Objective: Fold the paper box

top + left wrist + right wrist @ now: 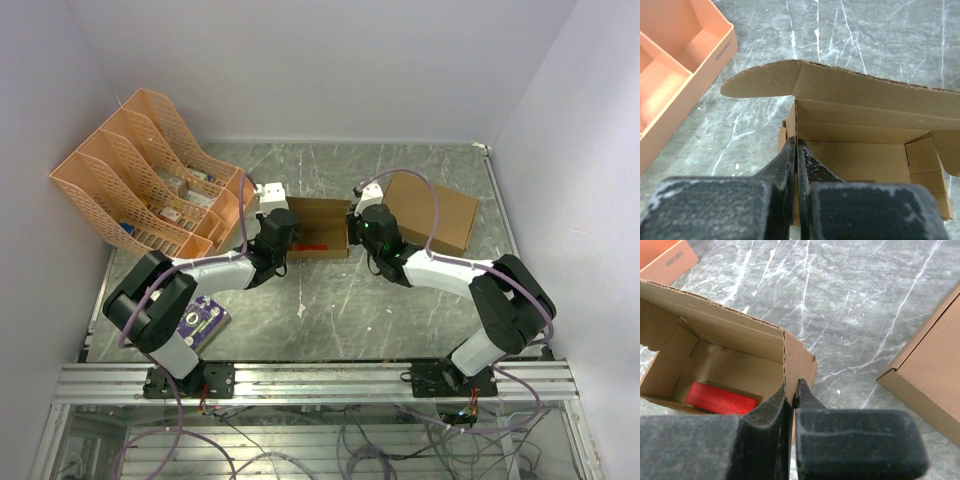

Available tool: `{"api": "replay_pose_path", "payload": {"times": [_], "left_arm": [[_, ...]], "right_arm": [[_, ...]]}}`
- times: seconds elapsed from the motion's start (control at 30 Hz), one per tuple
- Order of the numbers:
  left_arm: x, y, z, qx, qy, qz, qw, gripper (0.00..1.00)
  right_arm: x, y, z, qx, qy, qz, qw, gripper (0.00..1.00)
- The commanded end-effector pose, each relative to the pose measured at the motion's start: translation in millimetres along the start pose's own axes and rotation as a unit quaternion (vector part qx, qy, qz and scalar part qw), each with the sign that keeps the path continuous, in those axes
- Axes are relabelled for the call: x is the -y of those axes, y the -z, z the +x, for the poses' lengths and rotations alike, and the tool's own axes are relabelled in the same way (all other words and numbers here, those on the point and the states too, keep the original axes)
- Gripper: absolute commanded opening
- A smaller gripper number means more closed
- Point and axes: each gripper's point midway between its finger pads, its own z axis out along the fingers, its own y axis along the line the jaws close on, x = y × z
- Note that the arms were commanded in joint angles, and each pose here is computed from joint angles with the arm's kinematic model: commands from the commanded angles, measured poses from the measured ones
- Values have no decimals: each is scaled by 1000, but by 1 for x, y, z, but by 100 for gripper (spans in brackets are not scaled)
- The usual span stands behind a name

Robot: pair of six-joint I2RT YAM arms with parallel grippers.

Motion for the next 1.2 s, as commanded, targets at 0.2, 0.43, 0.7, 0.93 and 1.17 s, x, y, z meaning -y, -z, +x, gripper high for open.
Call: {"api": "replay_pose_path", "payload": {"times": [0.2, 0.43, 0.7, 0.93, 1.17], "left_arm": [[13, 13, -8, 31, 17, 27, 999, 7], [14, 17, -8, 33, 4, 43, 999, 7], [9, 22, 1, 27, 1, 49, 998, 7], [6, 26, 4, 31, 5, 53, 998, 7], [5, 28, 5, 32, 3, 52, 998, 7]], "right_arm": [[-15, 7, -16, 32, -31, -14, 999, 0], [-22, 3, -17, 27, -47, -9, 998, 0], [-17, 6, -8, 24, -53, 5, 998, 0], [-14, 9, 2, 12, -64, 13, 998, 0], [-14, 10, 9, 3, -69, 17, 997, 1]]}}
